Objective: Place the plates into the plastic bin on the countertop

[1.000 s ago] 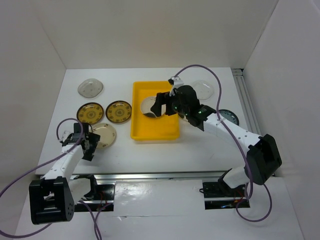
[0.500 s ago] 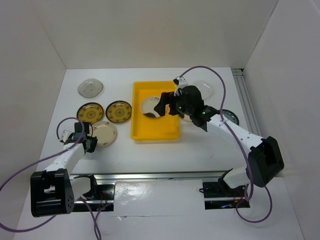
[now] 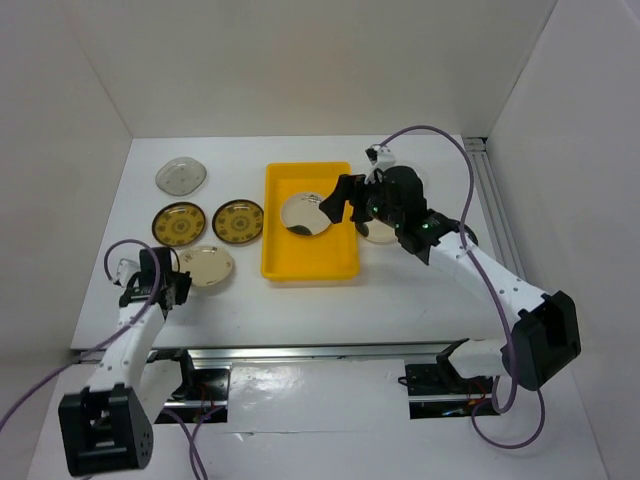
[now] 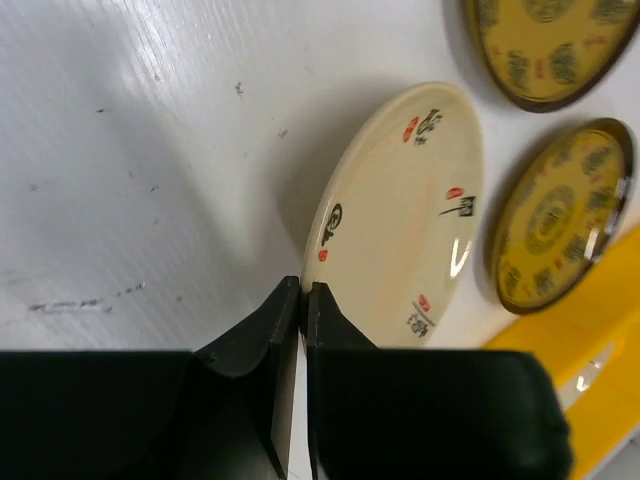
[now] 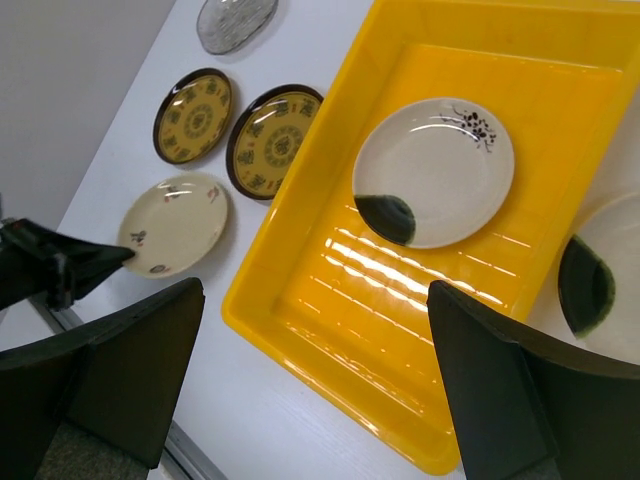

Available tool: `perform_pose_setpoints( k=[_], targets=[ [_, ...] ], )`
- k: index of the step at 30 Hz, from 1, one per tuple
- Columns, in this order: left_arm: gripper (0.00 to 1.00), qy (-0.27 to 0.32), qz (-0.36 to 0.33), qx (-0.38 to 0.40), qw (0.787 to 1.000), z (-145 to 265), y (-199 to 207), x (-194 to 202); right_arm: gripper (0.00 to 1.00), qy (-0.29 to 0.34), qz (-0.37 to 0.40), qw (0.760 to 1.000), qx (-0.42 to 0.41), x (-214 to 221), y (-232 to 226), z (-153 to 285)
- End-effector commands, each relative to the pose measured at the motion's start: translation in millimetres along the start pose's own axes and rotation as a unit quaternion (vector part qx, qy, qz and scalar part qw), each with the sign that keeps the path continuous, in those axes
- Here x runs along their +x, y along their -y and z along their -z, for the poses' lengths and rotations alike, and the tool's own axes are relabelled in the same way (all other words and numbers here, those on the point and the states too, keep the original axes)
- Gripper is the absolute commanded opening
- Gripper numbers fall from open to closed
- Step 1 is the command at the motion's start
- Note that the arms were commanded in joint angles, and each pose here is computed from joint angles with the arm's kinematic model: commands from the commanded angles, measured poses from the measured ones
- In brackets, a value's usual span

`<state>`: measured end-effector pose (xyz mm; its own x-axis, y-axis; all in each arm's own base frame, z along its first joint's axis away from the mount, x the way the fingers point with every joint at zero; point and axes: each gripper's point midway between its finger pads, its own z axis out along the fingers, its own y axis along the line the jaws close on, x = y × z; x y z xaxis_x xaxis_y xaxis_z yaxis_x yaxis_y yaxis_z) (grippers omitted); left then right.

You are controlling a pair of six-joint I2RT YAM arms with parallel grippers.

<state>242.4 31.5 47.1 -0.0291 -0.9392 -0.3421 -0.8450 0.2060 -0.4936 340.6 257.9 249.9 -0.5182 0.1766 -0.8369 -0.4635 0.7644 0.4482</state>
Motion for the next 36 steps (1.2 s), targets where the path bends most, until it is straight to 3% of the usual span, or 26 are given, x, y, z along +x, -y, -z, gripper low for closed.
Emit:
perform_pose_setpoints(
  k=[1, 2, 6, 9, 10, 11, 13, 14, 16, 18, 27, 36],
  targets=[
    [0.00, 0.003, -0.032, 0.032, 0.999, 38.5, 8.1, -9.3, 1.00, 0.024, 0.003, 1.000, 0.007, -18.7, 3.5, 17.7],
    [0.00, 0.026, -0.029, 0.088, 0.995, 61.2, 32.7, -23.2, 1.00, 0.024, 0.002, 1.000, 0.014, -19.1, 5.0, 20.9],
    [0.00, 0.047, -0.051, 0.183, 0.981, 114.7, 80.4, -43.3, 1.00, 0.034, -0.001, 0.999, 0.028, -26.3, 13.2, 29.1],
    [0.00, 0.040, -0.100, 0.301, 0.948, 143.2, 136.8, -43.7, 1.00, 0.043, -0.003, 0.998, 0.038, -30.8, 19.4, 36.6],
    [0.00, -0.001, -0.131, 0.355, 0.926, 153.5, 156.2, -27.2, 1.00, 0.047, -0.008, 0.998, 0.042, -32.5, 19.1, 40.2],
    [0.00, -0.031, -0.151, 0.355, 0.922, 138.4, 169.5, -18.6, 1.00, 0.049, -0.009, 0.998, 0.046, -34.5, 22.1, 43.6],
    [0.00, -0.077, -0.192, 0.414, 0.886, 147.5, 206.8, 2.6, 1.00, 0.058, -0.014, 0.997, 0.055, -37.0, 23.5, 50.7],
    [0.00, -0.112, -0.213, 0.408, 0.881, 130.1, 215.6, 26.5, 1.00, 0.072, -0.013, 0.995, 0.061, -44.1, 25.3, 56.9],
    [0.00, -0.118, -0.238, 0.447, 0.854, 135.5, 244.2, 42.1, 1.00, 0.072, -0.016, 0.994, 0.076, -43.8, 31.1, 63.6],
    [0.00, -0.143, -0.297, 0.440, 0.835, 116.4, 270.8, 81.8, 1.00, 0.080, -0.018, 0.993, 0.089, -49.3, 33.0, 78.1],
    [0.00, -0.202, -0.369, 0.393, 0.818, 54.5, 284.3, 162.0, 1.00, 0.118, -0.012, 0.988, 0.101, -64.6, 30.6, 114.4],
    [0.00, -0.199, -0.383, 0.315, 0.845, -12.3, 286.5, 180.1, 1.00, 0.112, -0.015, 0.988, 0.108, -58.9, 34.0, 122.0]
  ],
)
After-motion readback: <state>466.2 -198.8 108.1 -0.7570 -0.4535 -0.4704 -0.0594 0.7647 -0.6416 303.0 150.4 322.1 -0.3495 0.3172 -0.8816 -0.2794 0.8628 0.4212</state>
